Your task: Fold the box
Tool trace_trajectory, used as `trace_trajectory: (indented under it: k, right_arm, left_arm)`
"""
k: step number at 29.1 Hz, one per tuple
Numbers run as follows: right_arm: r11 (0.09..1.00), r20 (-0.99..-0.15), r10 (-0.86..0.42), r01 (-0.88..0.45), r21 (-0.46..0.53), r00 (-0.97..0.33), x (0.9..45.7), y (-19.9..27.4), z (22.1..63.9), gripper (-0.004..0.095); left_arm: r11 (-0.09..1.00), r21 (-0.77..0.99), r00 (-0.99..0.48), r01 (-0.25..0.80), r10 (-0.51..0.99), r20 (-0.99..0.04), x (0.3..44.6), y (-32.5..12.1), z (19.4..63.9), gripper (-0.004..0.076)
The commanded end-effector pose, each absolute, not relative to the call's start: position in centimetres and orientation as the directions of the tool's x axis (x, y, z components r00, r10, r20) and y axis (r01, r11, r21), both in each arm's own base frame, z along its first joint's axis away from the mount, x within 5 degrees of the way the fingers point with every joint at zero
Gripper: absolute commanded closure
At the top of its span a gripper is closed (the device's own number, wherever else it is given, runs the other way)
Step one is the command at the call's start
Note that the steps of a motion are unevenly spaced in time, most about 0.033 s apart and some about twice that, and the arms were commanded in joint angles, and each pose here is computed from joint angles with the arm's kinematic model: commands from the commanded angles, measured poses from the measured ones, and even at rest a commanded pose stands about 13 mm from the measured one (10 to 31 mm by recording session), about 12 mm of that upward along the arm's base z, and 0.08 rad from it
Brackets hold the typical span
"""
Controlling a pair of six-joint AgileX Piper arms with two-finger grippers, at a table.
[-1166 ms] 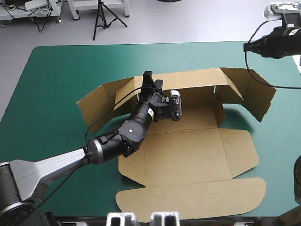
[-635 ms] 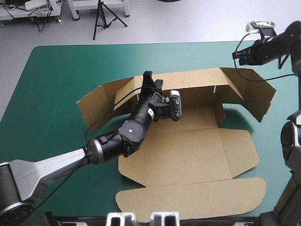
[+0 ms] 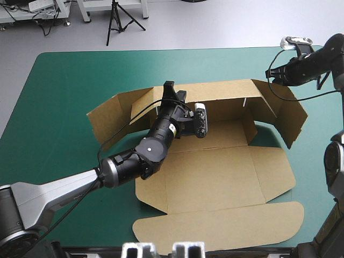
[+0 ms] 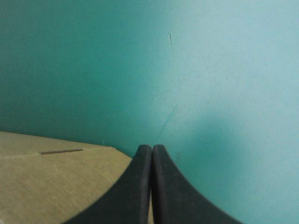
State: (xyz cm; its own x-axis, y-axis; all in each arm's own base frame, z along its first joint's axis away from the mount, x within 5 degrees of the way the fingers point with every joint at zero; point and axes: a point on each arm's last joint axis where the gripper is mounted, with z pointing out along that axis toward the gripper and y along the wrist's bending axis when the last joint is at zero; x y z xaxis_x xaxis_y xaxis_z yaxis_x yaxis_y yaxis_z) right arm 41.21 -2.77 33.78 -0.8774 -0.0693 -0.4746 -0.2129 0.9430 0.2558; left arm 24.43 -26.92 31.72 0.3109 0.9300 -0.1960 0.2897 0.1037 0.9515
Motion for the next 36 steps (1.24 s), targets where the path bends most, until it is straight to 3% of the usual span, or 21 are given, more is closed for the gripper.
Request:
trace_trajectory:
  k: [1, 12, 24, 36]
  right_arm:
    - [0.927, -0.551, -0.070, -0.257, 0.271, -0.832, 39.1, -2.9, 36.9, 0.0927]
    - [0.888, -0.521, -0.072, -0.293, 0.355, -0.850, 36.4, -3.3, 35.0, 0.0927]
    - [0.866, -0.573, -0.062, -0.329, 0.376, -0.817, 35.3, -2.6, 36.7, 0.0927]
    - [0.806, -0.599, -0.107, -0.422, 0.416, -0.794, 34.3, -1.6, 35.1, 0.0926]
  left_arm:
    - [0.164, 0.967, 0.302, 0.193, 0.928, -0.218, 24.0, -26.0, 34.9, 0.0733]
    - [0.170, 0.966, 0.300, 0.195, 0.927, -0.224, 24.0, -26.0, 34.9, 0.0733]
    - [0.235, 0.945, 0.294, 0.229, 0.908, -0.297, 23.9, -26.1, 34.8, 0.0733]
    - [0.248, 0.940, 0.292, 0.233, 0.905, -0.311, 23.9, -26.1, 34.8, 0.0733]
